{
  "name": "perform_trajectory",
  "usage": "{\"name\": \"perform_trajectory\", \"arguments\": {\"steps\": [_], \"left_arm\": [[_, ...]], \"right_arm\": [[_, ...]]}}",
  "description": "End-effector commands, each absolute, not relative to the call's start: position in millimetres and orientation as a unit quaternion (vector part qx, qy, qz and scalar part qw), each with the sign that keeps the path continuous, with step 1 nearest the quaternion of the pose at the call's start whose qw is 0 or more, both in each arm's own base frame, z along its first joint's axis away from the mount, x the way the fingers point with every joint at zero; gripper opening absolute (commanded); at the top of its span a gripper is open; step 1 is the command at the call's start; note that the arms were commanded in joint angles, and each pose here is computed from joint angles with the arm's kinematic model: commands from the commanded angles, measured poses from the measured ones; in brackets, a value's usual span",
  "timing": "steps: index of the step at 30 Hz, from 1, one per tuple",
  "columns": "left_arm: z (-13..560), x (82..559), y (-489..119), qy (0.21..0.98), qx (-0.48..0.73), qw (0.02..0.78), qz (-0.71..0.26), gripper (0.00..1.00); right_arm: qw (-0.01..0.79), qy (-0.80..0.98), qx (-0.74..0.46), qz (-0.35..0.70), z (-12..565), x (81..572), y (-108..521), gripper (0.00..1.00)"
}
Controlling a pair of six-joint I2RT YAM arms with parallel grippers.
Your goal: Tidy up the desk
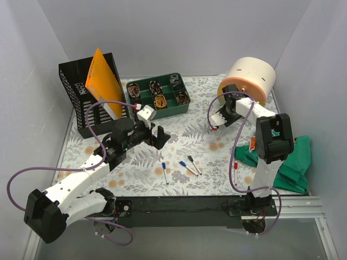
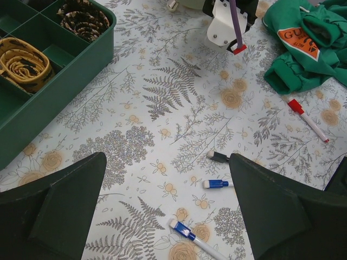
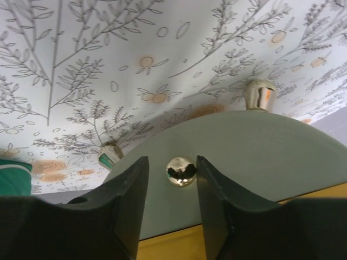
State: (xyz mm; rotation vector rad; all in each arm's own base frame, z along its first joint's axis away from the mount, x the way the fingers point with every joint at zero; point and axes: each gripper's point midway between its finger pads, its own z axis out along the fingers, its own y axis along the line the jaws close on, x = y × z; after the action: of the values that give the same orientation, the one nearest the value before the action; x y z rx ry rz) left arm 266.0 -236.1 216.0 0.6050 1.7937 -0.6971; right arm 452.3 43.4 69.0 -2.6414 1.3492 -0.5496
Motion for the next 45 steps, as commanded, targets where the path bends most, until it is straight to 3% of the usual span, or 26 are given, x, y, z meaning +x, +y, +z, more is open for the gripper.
{"name": "perform_trajectory", "arguments": {"steps": [1, 5, 12, 20, 24, 33, 35, 36, 39, 45], "left_arm": [[234.3, 267.0, -237.3, 0.738, 0.260, 0.549, -0.295, 0.98], [232.9, 267.7, -236.8, 0.740, 0.259, 0.548, -0.293, 0.98], [232.3, 268.5, -236.3, 0.741, 0.258, 0.548, -0.291, 0.98], [230.5, 268.8, -237.5, 0.742, 0.259, 0.545, -0.291, 0.98], [229.5, 269.5, -237.0, 0.743, 0.258, 0.545, -0.290, 0.98], [228.5, 268.8, -238.5, 0.744, 0.260, 0.542, -0.293, 0.98], [228.9, 268.8, -238.2, 0.743, 0.260, 0.543, -0.292, 0.98], [228.7, 269.4, -237.2, 0.744, 0.259, 0.544, -0.290, 0.98], [228.5, 269.1, -237.1, 0.744, 0.259, 0.544, -0.290, 0.98], [229.7, 268.7, -237.4, 0.742, 0.259, 0.545, -0.291, 0.98]], "right_arm": [[0.027, 0.276, -0.936, -0.218, 80.8, 470.6, 51.7, 0.44], [0.022, 0.272, -0.936, -0.224, 80.8, 471.6, 50.2, 0.34], [0.005, 0.271, -0.935, -0.227, 78.8, 465.9, 40.9, 0.42], [-0.007, 0.255, -0.938, -0.236, 82.0, 466.0, 32.4, 0.38], [-0.003, 0.250, -0.940, -0.232, 79.0, 462.7, 34.1, 0.14], [0.020, 0.230, -0.949, -0.216, 75.6, 430.8, 64.7, 0.02], [0.025, 0.234, -0.947, -0.218, 77.7, 428.6, 68.7, 0.05], [0.026, 0.236, -0.946, -0.219, 78.7, 429.1, 70.0, 0.15], [0.023, 0.246, -0.942, -0.227, 84.5, 434.3, 63.1, 0.30], [0.016, 0.229, -0.943, -0.241, 98.5, 444.9, 41.0, 0.55]]}}
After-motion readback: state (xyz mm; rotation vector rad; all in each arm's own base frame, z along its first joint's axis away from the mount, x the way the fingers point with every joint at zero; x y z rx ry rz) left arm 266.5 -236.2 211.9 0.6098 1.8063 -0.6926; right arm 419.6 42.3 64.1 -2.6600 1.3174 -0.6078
